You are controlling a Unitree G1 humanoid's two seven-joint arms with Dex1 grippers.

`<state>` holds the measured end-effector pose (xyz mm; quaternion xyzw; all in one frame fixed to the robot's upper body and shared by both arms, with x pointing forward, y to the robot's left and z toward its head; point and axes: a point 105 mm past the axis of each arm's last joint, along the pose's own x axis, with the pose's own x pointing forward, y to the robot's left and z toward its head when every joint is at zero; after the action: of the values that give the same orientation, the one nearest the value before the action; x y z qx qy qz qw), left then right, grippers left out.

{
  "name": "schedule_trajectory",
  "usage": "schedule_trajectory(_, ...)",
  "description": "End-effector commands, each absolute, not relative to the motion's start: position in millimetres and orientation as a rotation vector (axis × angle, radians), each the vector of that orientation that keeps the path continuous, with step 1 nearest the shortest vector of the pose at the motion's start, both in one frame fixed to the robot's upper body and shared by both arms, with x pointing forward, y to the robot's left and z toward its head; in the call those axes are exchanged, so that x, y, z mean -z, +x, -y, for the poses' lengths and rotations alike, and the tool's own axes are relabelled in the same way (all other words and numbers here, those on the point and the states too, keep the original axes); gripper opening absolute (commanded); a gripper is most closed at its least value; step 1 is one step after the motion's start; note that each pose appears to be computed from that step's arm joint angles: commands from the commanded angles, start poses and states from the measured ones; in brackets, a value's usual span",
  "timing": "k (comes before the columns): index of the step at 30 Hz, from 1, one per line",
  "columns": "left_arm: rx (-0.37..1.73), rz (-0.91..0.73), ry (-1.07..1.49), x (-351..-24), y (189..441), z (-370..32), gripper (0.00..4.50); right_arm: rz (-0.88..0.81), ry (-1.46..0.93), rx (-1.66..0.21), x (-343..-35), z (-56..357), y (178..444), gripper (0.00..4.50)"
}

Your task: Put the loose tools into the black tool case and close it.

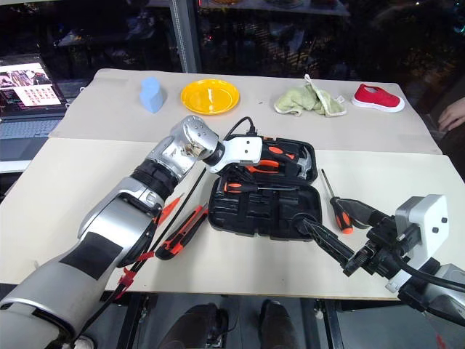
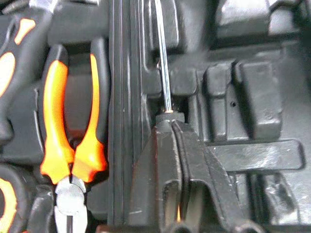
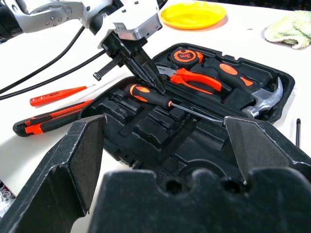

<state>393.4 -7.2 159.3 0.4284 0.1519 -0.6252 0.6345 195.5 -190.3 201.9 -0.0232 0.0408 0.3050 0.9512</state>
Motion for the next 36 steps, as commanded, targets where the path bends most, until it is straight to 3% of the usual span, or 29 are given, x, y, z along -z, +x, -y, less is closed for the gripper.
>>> schedule_trajectory(1,1.415,-0.3,1.023,-173.1,395.6,15.4,0.05,-0.041,-0.061,-0.619,-208.2,188.8,194.0,4.5)
schedule_trajectory(19,1.41,-0.305,1.192,-130.5,394.1,19.5,0.05,-0.055,-0.075,-0.601,-200.8,192.1,199.0,4.5)
schedule_trajectory(26,1.468,-0.209,0.721,-185.7,392.5,10.1,0.05,-0.061,-0.073,-0.447,-192.5,210.4,203.9,4.5)
schedule_trajectory(29,1.557,0.024,0.443,-233.6,377.8,-4.7,0.05,-0.079,-0.04,-0.32,-182.3,224.3,204.1,4.5)
schedule_trajectory(32,1.664,0.038,0.302,-250.3,350.8,-32.1,0.73,-0.136,0.009,-0.211,-164.9,237.8,191.3,4.5)
schedule_trajectory(36,1.836,-0.032,0.269,-243.7,296.0,-59.2,2.26,-0.268,0.047,-0.075,-137.1,259.4,150.1,4.5)
